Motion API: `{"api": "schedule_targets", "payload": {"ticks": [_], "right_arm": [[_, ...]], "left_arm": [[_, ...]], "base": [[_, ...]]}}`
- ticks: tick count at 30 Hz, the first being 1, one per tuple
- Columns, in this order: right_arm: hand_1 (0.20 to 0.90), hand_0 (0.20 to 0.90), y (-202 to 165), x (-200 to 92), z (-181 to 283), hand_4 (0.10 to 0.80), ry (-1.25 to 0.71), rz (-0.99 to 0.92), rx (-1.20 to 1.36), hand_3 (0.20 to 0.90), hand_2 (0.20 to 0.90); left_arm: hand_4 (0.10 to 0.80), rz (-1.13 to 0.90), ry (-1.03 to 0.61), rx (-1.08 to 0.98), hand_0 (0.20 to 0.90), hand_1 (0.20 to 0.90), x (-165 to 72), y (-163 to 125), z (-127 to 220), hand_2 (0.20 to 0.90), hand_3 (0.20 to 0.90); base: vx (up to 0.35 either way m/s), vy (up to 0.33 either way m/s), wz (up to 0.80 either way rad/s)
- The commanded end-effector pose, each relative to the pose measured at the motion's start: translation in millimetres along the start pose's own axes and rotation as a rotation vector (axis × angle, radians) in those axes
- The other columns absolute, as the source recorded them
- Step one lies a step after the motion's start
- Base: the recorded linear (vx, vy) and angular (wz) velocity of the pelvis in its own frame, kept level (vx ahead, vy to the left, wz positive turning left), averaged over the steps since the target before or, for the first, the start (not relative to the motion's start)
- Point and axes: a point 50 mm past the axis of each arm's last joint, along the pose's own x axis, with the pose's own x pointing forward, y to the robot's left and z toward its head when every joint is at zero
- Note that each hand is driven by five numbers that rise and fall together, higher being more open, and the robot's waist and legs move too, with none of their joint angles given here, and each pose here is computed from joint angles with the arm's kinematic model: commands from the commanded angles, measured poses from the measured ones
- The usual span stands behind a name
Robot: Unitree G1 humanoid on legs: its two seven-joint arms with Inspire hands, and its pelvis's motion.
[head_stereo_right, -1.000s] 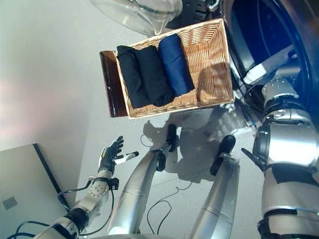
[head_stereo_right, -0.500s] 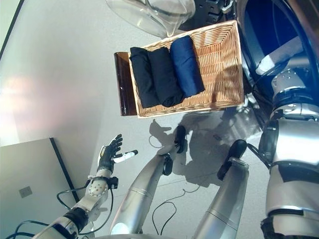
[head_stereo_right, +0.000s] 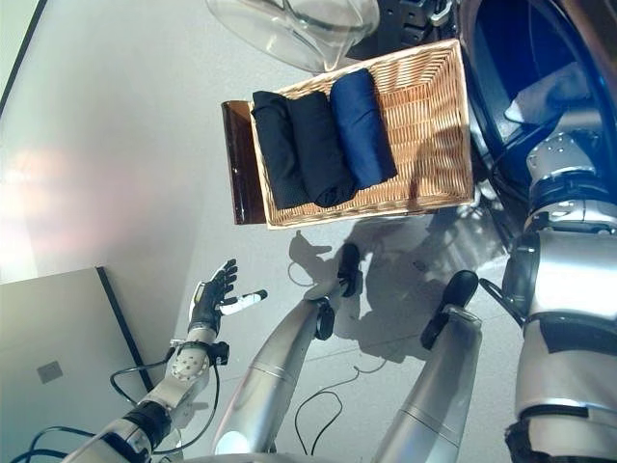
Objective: Pick up the clothes and place them into the washing machine
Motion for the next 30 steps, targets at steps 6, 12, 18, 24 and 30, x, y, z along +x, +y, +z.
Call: {"api": "schedule_targets", "payload": {"ticks": [6,12,18,24,30], "right_arm": [[0.9,0.9,40.1,-10.0,19.9,0.8,-0.106,0.218,0.066,0.9,0.9],[0.9,0.9,28.1,-21.7,-18.1,0.8,0.036,0.209,0.076,0.9,0.9],[0.9,0.9,21.3,-40.1,-53.3,0.8,0.155,0.217,0.048,0.9,0.9],[0.9,0.9,-12.9,-60.7,-93.9,0.8,0.279,0.132,0.039,0.9,0.9],[0.9,0.9,-44.8,-77.4,-119.0,0.8,0.352,0.085,0.001,0.9,0.9]], "left_arm": [[0.8,0.117,0.087,0.03,0.9,0.9,-13.2,36.2,-26.6,0.9,0.9],[0.8,0.088,0.085,0.025,0.9,0.9,-11.1,31.4,-24.8,0.9,0.9],[0.8,0.088,0.111,0.043,0.9,0.9,-10.4,32.6,-28.4,0.9,0.9],[0.8,0.088,0.108,0.032,0.9,0.9,-4.4,28.2,-24.6,0.9,0.9],[0.8,0.092,0.125,0.038,0.9,0.9,-5.3,29.3,-28.0,0.9,0.9]], "base": [[0.006,0.01,-0.06],[0.001,0.01,-0.06],[0.0,0.0,0.0],[-0.006,-0.006,-0.1],[-0.011,0.002,-0.06]]}}
